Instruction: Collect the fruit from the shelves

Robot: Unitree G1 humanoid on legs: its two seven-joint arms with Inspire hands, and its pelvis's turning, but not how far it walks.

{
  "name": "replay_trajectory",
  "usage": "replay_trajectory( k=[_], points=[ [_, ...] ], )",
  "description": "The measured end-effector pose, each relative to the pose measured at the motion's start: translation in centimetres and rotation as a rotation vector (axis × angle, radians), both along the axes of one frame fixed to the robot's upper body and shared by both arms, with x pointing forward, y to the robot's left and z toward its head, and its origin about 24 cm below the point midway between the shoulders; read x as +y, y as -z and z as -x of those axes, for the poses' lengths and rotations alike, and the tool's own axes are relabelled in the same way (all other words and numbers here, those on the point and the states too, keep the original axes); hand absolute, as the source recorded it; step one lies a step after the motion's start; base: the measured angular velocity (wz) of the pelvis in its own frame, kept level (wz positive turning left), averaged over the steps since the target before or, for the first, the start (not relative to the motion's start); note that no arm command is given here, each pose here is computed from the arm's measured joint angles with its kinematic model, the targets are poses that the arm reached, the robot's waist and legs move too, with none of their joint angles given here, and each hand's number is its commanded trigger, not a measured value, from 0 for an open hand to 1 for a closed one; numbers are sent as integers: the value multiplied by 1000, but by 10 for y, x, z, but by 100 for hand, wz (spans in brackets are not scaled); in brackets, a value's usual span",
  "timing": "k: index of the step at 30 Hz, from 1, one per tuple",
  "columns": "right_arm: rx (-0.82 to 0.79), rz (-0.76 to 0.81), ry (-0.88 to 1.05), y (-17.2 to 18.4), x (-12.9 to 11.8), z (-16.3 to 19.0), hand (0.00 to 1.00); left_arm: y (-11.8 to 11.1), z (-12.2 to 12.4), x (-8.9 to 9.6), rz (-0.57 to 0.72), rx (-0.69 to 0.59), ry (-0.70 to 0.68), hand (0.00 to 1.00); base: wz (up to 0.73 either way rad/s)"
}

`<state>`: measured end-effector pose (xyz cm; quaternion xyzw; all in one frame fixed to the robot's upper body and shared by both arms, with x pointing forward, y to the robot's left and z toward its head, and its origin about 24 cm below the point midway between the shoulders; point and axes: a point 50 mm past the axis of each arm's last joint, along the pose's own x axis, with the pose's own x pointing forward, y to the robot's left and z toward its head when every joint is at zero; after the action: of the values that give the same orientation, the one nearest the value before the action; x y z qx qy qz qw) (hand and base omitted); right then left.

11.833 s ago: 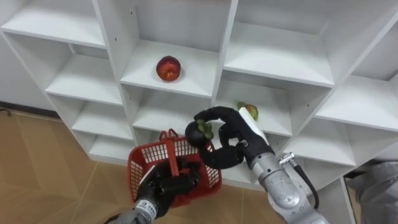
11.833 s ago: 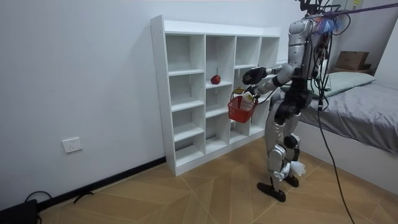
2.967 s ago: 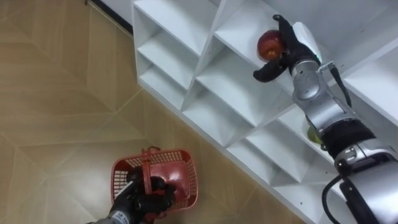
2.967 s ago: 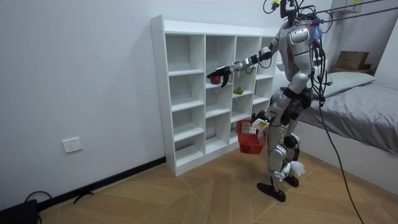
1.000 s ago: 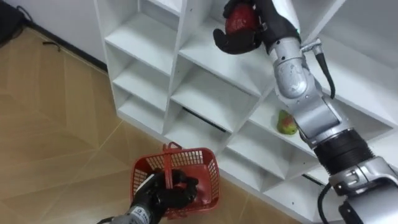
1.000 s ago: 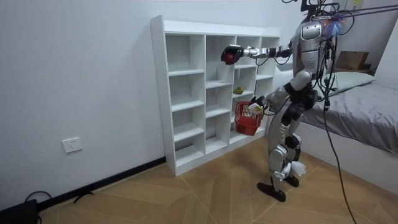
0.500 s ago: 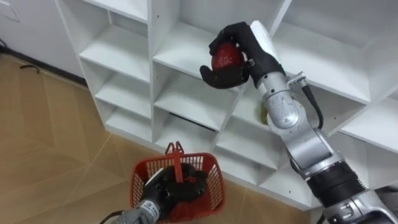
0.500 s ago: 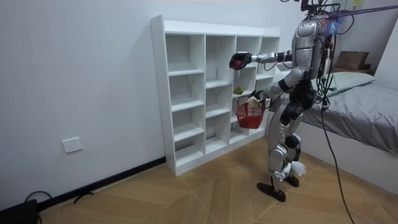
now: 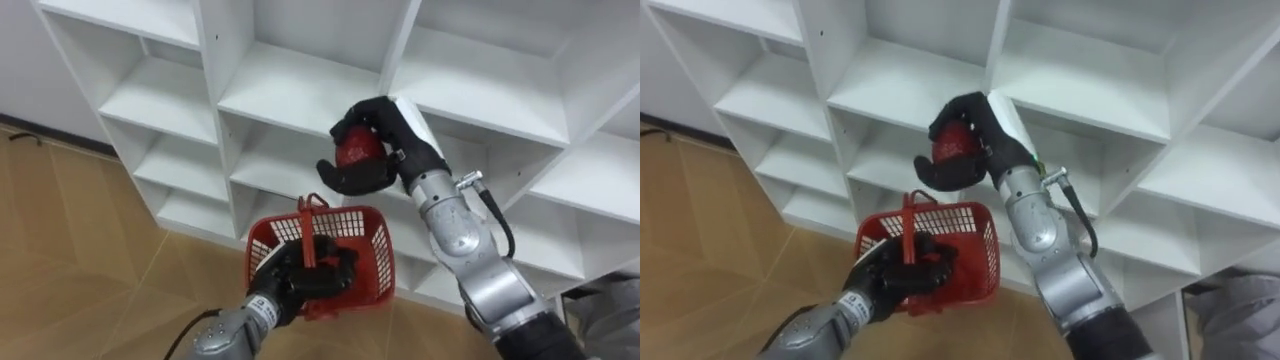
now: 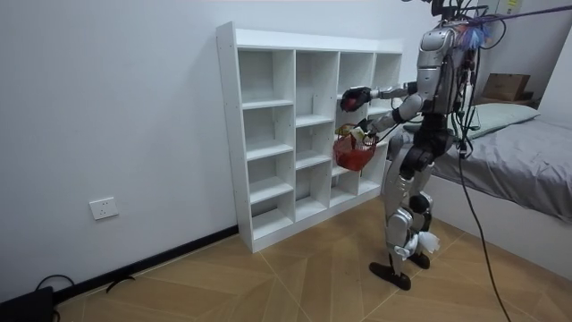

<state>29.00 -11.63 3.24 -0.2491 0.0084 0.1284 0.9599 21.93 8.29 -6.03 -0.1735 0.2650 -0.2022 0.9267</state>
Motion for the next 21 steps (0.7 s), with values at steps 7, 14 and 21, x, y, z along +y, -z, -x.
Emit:
replay_trajectory(
  k=[7,14,21],
  points=[
    [103,-5,35,24,-7,7,100,-8,-3,-9,37,-30,1,100,-3],
    [108,-12,31,26,-3,8,100,-8,-2,-12,36,-30,15,100,0],
    [108,-15,25,27,2,9,100,-10,-2,-14,55,-30,11,100,0]
  ],
)
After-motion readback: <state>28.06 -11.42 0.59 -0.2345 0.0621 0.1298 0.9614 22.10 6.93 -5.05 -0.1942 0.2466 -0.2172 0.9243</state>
